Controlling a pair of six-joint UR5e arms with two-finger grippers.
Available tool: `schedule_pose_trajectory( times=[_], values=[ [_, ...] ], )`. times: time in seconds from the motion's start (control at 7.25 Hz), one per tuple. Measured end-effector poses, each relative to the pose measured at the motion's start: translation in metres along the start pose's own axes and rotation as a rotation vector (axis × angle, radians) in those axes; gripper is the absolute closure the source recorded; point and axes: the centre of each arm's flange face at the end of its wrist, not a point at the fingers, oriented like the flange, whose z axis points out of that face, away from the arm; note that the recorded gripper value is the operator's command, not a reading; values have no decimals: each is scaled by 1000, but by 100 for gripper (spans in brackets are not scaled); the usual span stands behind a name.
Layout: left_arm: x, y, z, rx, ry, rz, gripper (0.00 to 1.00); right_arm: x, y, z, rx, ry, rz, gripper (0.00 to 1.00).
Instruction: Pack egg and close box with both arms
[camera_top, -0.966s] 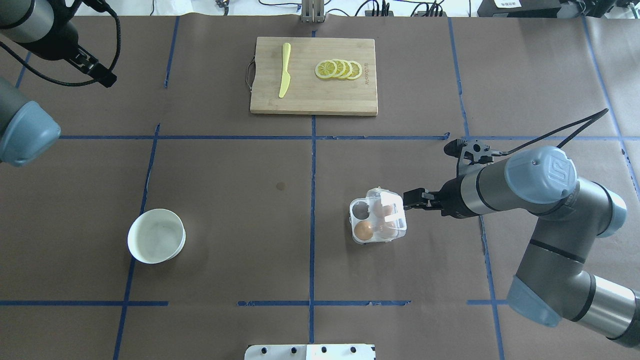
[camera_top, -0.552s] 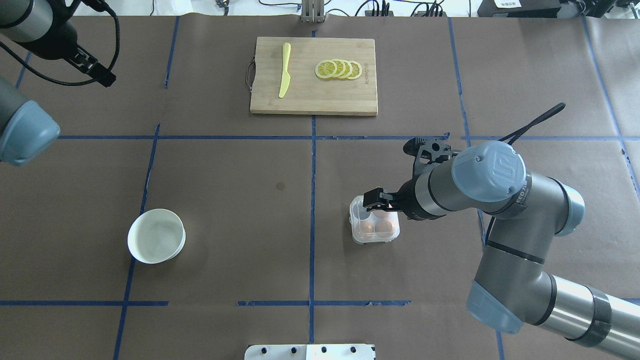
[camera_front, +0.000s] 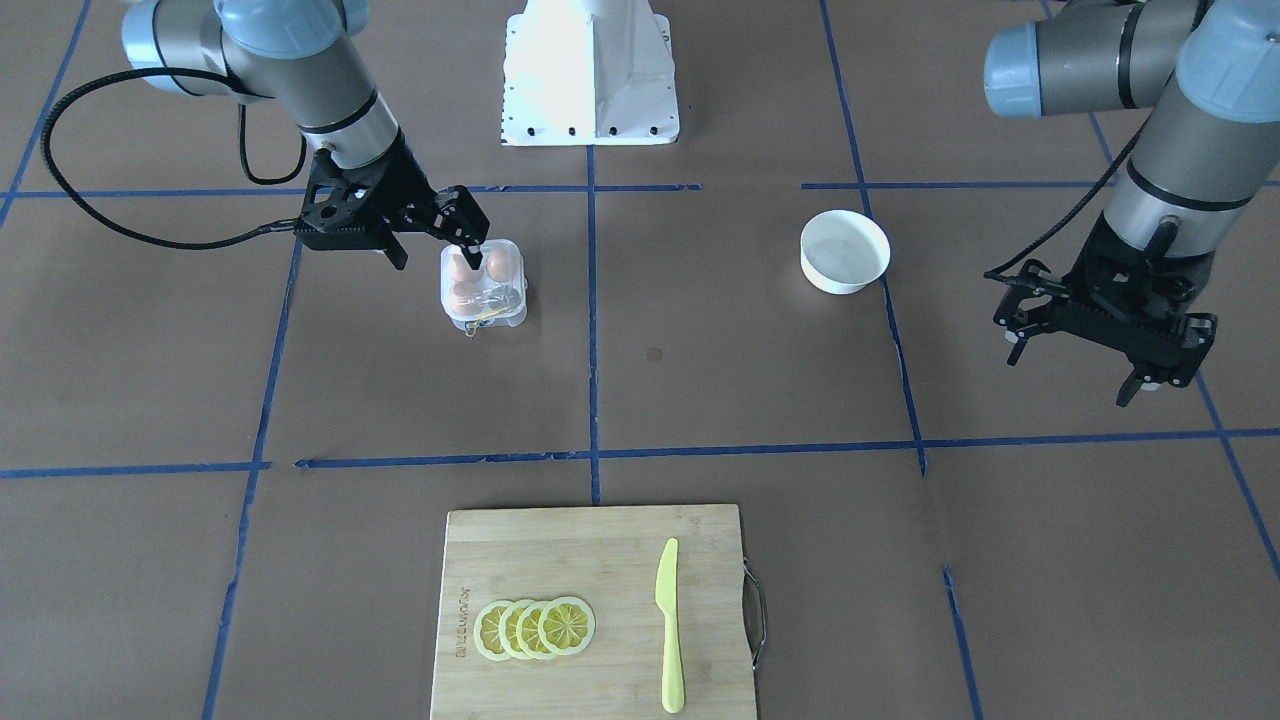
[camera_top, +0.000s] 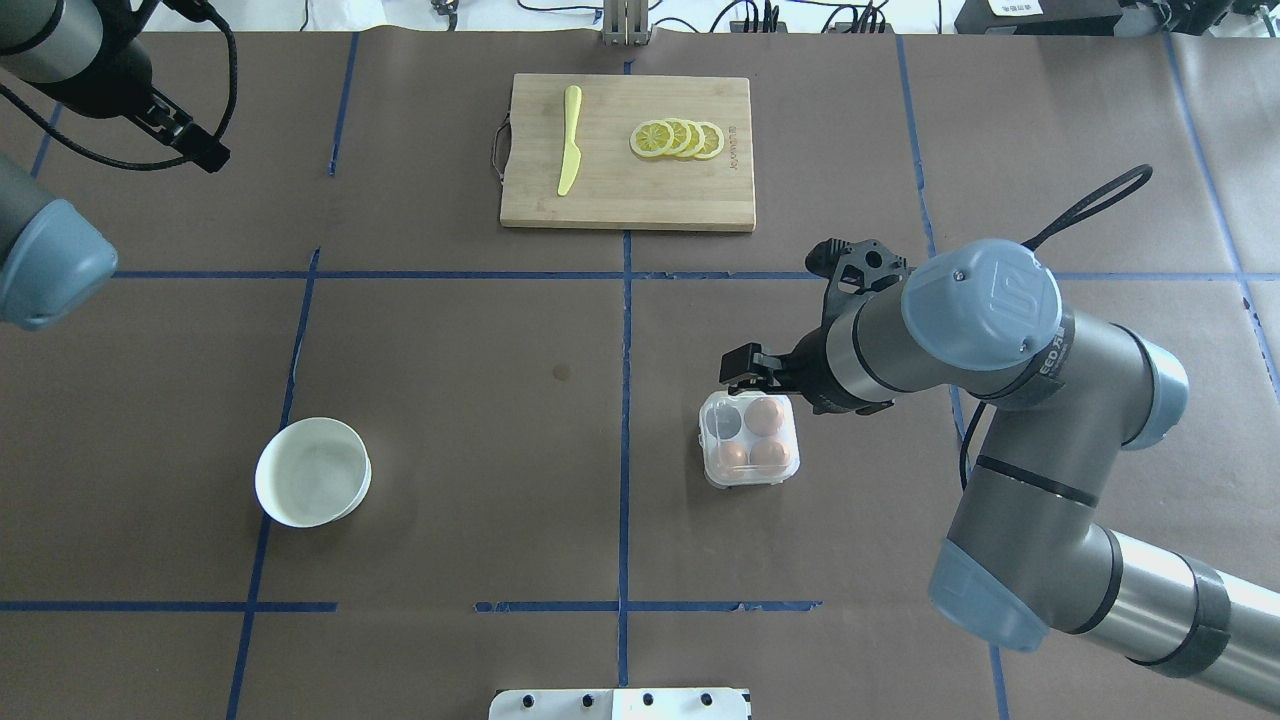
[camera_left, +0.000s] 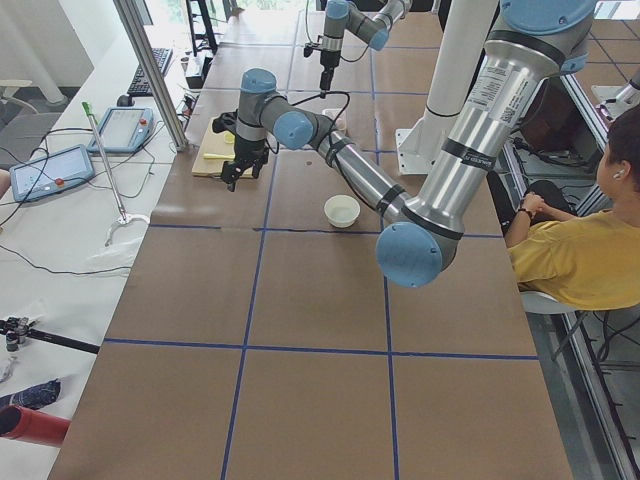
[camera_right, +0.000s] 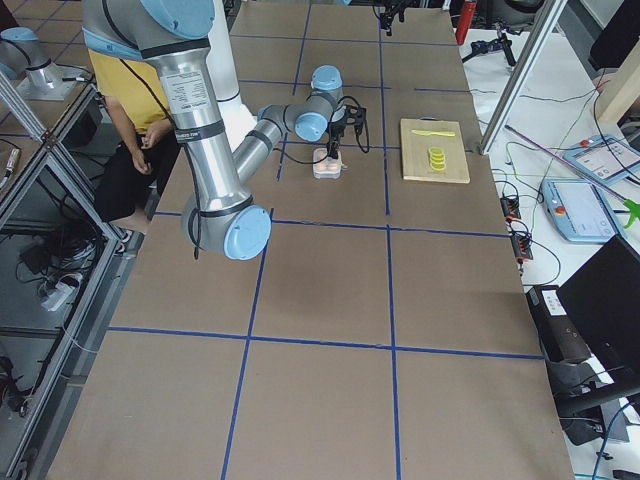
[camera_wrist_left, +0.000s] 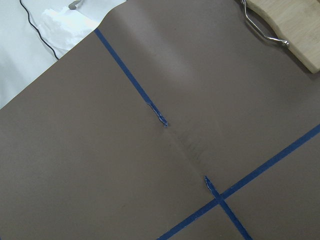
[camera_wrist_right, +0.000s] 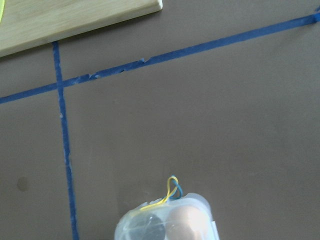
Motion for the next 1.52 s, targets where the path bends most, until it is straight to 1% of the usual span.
schedule_pose_trajectory(
  times=[0.14,0.41,0.69,0.83,0.97,1.1,1.24,1.38,1.52],
  values=[
    [-12,6,-1,-5,-2,-7,0,26,-15,1,6,40,-17,0],
    [-39,23,-3,-16,23,-39,0,100,-50,1,24,137,-113,0],
    [-83,47,-13,-21,32,-37,0,184,-94,-21,22,213,-168,0],
    [-111,64,-17,-27,25,-36,0,231,-119,-39,5,229,-186,0],
    [-138,86,-22,-34,10,-41,0,287,-149,-65,-24,221,-219,0],
    [-157,112,-22,-50,7,-62,0,345,-174,-95,-41,197,-259,0],
    [-166,140,-13,-76,33,-90,0,400,-194,-122,-34,190,-295,0],
    [-176,161,-4,-98,66,-123,0,451,-206,-142,-25,195,-323,0],
    [-194,180,5,-119,81,-138,0,489,-208,-158,-27,196,-337,0]
  ],
)
